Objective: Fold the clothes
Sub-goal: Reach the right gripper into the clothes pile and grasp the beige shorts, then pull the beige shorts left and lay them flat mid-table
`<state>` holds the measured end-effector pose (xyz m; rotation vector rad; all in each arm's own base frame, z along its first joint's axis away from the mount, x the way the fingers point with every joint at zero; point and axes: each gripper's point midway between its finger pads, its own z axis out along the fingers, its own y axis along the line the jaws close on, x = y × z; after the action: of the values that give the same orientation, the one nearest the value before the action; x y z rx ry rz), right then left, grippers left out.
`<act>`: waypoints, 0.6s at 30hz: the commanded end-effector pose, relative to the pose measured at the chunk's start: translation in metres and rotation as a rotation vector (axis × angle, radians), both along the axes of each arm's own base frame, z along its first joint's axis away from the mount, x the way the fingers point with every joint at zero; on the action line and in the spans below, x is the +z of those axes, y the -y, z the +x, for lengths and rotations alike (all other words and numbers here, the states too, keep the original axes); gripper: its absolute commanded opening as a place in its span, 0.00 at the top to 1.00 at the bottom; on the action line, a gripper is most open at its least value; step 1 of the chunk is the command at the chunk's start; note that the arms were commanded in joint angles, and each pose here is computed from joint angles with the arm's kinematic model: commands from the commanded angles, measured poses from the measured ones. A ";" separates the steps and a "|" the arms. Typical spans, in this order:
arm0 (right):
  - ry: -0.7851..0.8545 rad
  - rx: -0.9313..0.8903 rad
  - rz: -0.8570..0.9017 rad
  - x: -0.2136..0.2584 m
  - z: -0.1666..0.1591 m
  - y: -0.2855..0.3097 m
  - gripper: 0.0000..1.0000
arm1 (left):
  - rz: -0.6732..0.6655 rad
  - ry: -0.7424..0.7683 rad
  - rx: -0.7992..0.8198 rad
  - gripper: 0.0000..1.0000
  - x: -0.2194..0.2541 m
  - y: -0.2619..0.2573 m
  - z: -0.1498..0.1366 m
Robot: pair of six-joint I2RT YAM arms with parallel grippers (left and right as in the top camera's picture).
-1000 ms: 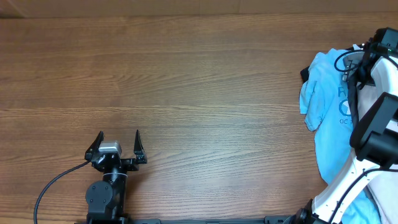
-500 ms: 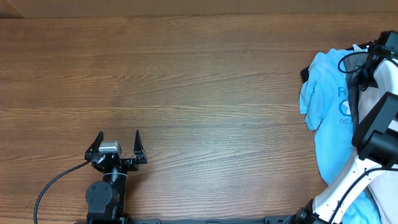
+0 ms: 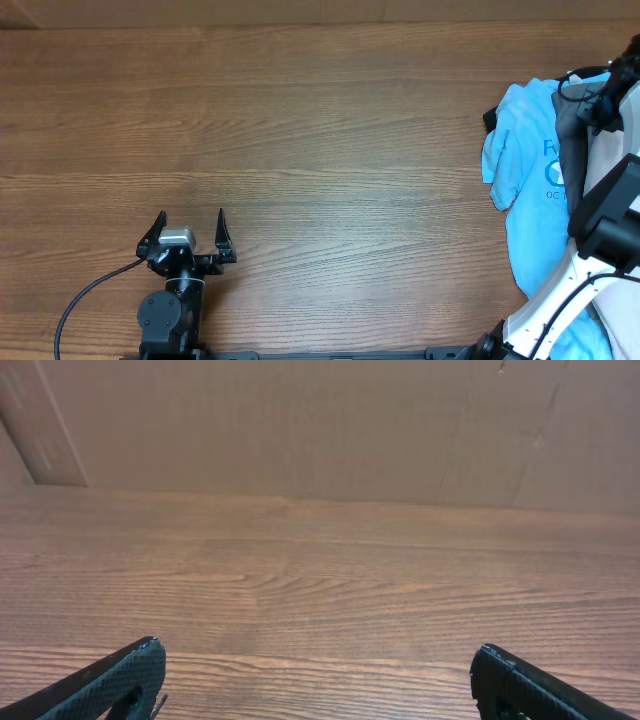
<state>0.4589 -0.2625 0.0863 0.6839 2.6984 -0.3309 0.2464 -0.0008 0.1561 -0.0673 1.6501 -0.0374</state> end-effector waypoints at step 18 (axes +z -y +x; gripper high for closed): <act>0.220 0.558 0.468 0.127 0.023 -0.382 0.96 | 0.018 0.010 -0.015 0.00 0.001 0.003 0.000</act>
<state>0.4882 0.0507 0.1998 0.1124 2.6475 0.3103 0.2464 -0.0008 0.1561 -0.0673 1.6501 -0.0373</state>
